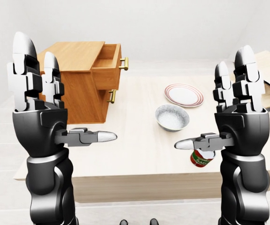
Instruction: Close the top drawer of the cabinet.
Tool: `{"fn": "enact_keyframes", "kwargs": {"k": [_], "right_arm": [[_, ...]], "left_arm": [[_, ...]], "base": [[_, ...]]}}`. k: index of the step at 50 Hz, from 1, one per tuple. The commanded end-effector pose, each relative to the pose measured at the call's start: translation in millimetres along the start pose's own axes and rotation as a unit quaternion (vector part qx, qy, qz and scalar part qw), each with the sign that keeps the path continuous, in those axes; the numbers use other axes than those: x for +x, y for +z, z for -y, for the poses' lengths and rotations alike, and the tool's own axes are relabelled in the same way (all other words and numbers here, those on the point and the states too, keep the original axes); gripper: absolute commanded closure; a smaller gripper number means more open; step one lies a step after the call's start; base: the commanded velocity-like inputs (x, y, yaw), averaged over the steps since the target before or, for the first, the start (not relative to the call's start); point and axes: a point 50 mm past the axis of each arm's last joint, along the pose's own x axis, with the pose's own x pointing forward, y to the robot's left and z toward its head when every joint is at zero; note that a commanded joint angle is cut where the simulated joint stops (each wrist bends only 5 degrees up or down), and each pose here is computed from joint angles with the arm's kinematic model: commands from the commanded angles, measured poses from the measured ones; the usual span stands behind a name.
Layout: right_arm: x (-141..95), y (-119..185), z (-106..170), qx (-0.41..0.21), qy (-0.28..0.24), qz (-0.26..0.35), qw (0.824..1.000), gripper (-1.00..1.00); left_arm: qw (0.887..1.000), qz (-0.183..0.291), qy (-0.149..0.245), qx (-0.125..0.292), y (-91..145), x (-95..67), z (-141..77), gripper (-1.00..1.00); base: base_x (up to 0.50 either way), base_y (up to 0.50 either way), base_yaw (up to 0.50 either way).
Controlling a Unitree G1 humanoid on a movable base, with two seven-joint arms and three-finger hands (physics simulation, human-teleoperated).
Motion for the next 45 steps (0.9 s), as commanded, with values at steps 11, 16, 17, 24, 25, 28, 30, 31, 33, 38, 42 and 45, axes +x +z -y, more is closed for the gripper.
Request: {"fn": "enact_keyframes", "kwargs": {"k": [11, 16, 17, 24, 25, 28, 30, 31, 33, 38, 42, 45], "right_arm": [[-3.3, -1.0, 0.2, -0.004, 0.007, -0.008, 1.0, -1.0], [-4.5, -5.9, -1.1, -0.001, 0.01, -0.02, 1.0, -1.0], [-4.9, -7.8, -1.0, 0.0, 0.01, -0.024, 1.0, -1.0], [-3.2, -5.2, 0.6, -0.002, 0.01, -0.016, 1.0, -1.0], [-3.2, -5.3, 0.6, -0.002, 0.01, -0.016, 1.0, -1.0], [-6.0, -8.6, 0.3, 0.001, 0.01, -0.027, 1.0, -1.0], [-6.5, -9.6, 0.1, 0.002, 0.011, -0.03, 0.999, -1.0], [-6.5, -9.4, 0.6, 0.002, 0.009, -0.029, 1.0, -1.0], [-6.6, -8.8, 0.3, 0.002, 0.009, -0.028, 1.0, -1.0], [-6.1, -6.8, 2.1, 0.001, 0.002, -0.023, 1.0, -1.0], [-5.4, -10.7, 4.1, -0.01, -0.012, -0.031, 0.999, -1.0], [-5.7, -10.7, 2.2, -0.009, -0.008, -0.032, 0.999, -1.0]], "left_arm": [[1.0, 0.006, 0.004, 0.009, 3.3, -0.9, -1.1, -1.0], [1.0, -0.001, 0.003, 0.007, 0.0, -0.6, -0.9, -1.0], [1.0, -0.006, 0.003, 0.006, -2.2, -1.4, -0.5, -1.0], [1.0, 0.001, 0.003, 0.003, 0.4, -0.4, 0.5, -1.0], [1.0, 0.001, 0.003, 0.003, 0.5, -0.4, 0.5, -1.0], [1.0, -0.011, 0.0, 0.003, -3.4, -2.6, 1.1, -1.0], [1.0, -0.016, 0.0, 0.004, -5.1, -3.8, 1.2, -1.0], [1.0, -0.012, 0.0, 0.004, -3.4, -3.6, 1.1, -1.0], [1.0, -0.005, 0.0, 0.004, -0.6, -3.0, 1.1, -1.0], [1.0, -0.009, 0.0, 0.005, -2.1, -3.6, 0.8, -1.0], [1.0, -0.016, -0.003, 0.005, -4.5, -4.9, 1.8, -1.0], [1.0, -0.019, -0.003, 0.005, -5.4, -5.4, 2.0, -1.0]], "base": [[0.08, 0.5, 0.0], [0.08, 0.5, 0.0], [0.07, 0.5, 0.0], [0.08, 0.5, 0.0], [0.08, 0.5, 0.0], [0.08, 0.5, 0.0], [0.08, 0.5, 0.0], [0.09, 0.5, 0.0], [0.1, 0.5, 0.0], [0.09, 0.5, 0.0], [0.05, 0.13, 0.0], [0.0, 0.0, 0.0]]}}
